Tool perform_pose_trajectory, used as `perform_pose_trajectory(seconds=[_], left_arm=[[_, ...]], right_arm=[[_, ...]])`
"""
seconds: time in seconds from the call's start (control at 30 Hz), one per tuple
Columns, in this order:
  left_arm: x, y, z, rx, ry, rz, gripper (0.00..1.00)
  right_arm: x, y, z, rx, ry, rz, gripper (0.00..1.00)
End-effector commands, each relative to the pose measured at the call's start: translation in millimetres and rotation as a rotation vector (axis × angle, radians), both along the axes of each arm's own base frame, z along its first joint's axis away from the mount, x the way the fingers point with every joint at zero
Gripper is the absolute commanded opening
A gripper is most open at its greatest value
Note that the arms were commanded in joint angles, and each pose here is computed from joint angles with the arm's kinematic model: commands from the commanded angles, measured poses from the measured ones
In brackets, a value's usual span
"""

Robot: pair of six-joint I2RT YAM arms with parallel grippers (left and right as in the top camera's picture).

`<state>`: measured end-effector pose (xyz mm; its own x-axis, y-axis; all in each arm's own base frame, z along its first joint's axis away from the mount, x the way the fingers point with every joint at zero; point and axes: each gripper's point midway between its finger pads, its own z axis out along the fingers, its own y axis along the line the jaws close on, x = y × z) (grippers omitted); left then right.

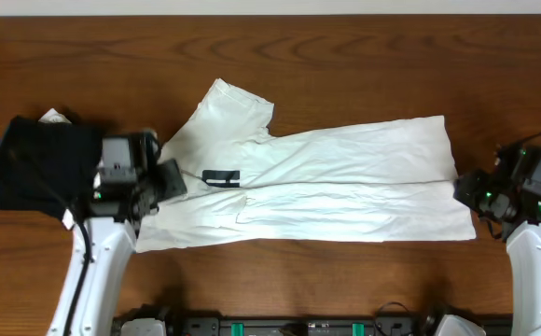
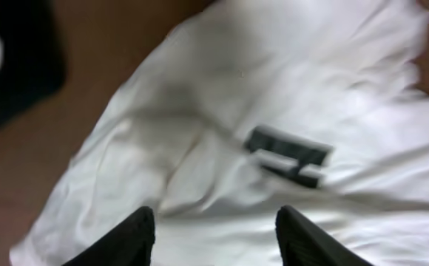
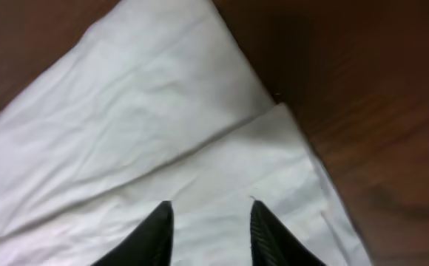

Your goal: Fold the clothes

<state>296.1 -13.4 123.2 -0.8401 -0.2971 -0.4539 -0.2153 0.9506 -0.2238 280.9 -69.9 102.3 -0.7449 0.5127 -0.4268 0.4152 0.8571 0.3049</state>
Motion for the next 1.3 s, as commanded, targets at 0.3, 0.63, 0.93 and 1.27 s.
perform_pose_trajectory(seconds=[0.3,0.63,0.93,1.27], left_arm=[[122.7,-26.6,35.2,-0.001,-0.009,-0.248,0.66],[168.0,-30.8,-45.8,0.028,0.085,-0.373,0.67],[188.2,-32.9,-85.9,0.068,0.067,-0.44,0.66],[183.7,-33.0,-124.3,0.054,0.135,-0.442,0.45]], right_arm=[[24.4,38.4,71.5,-0.061,-0.033,0.277,0.88],[8.1,45.2,63.1,-0.027,0.035,0.3,0.99],[4.0,46.5,61.3,-0.018,0.053,0.301,0.91],[2.9,46.4,60.8,-0.017,0.058,0.3,0.76]])
